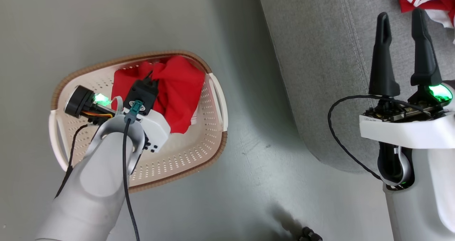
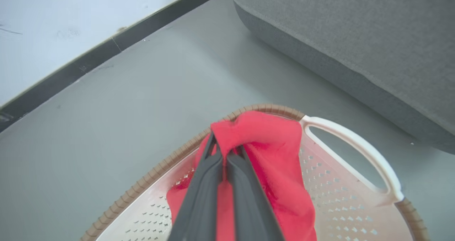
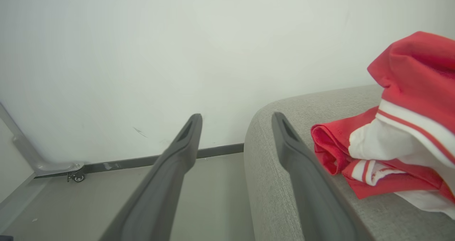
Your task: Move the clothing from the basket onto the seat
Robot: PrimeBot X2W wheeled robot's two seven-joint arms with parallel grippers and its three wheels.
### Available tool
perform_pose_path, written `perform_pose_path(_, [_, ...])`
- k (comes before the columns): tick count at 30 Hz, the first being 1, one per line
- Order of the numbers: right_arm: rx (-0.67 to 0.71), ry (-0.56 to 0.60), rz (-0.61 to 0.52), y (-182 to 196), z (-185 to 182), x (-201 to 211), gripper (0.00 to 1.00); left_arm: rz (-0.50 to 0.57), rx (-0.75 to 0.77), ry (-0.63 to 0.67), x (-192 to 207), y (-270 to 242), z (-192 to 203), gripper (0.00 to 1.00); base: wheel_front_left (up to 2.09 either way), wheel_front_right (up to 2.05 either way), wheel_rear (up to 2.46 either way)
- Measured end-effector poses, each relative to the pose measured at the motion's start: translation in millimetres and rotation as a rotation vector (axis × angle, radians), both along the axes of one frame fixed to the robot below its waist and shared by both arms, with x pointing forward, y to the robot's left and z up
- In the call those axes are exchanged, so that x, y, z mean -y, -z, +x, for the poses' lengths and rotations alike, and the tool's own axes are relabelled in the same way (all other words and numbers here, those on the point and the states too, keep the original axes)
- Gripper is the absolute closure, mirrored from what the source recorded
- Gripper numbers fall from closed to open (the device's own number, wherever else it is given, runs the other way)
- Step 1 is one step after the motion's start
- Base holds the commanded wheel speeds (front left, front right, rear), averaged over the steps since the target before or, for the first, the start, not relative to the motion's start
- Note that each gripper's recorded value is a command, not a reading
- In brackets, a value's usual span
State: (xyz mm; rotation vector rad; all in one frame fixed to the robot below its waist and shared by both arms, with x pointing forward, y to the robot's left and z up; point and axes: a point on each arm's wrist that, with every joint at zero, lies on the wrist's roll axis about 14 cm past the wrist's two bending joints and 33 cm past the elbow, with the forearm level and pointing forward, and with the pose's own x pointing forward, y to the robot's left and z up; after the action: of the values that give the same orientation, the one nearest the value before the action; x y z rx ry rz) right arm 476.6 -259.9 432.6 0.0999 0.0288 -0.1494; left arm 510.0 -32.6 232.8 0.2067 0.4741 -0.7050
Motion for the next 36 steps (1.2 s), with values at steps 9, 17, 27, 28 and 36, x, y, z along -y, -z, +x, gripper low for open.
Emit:
perform_pose_path(9, [0.026, -0.031, -0.013, -12.9, 1.2, -10.5, 0.00, -0.074, 0.116, -0.056, -4.8, -52.8, 13.7, 1.00, 0.00, 0.00, 0.00])
perform_pose_path(17, [0.057, -0.052, -0.021, -27.8, 0.4, -15.5, 0.00, -0.126, 0.225, -0.112, -15.2, -102.6, 19.9, 1.00, 0.00, 0.00, 0.00])
perform_pose_path(27, [0.089, -0.114, -0.031, -46.4, -1.9, -31.0, 0.00, -0.155, 0.336, -0.209, -45.9, -155.2, 19.2, 1.00, 0.00, 0.00, 0.00])
perform_pose_path(28, [0.090, -0.125, -0.033, -47.6, -2.1, -33.8, 0.00, -0.160, 0.346, -0.219, -48.5, -160.5, 18.8, 1.00, 0.00, 0.00, 0.00])
perform_pose_path(36, [0.087, -0.208, -0.041, -53.7, -9.9, -57.0, 0.00, -0.188, 0.431, -0.301, -73.0, -203.3, 11.5, 1.00, 0.00, 0.00, 0.00])
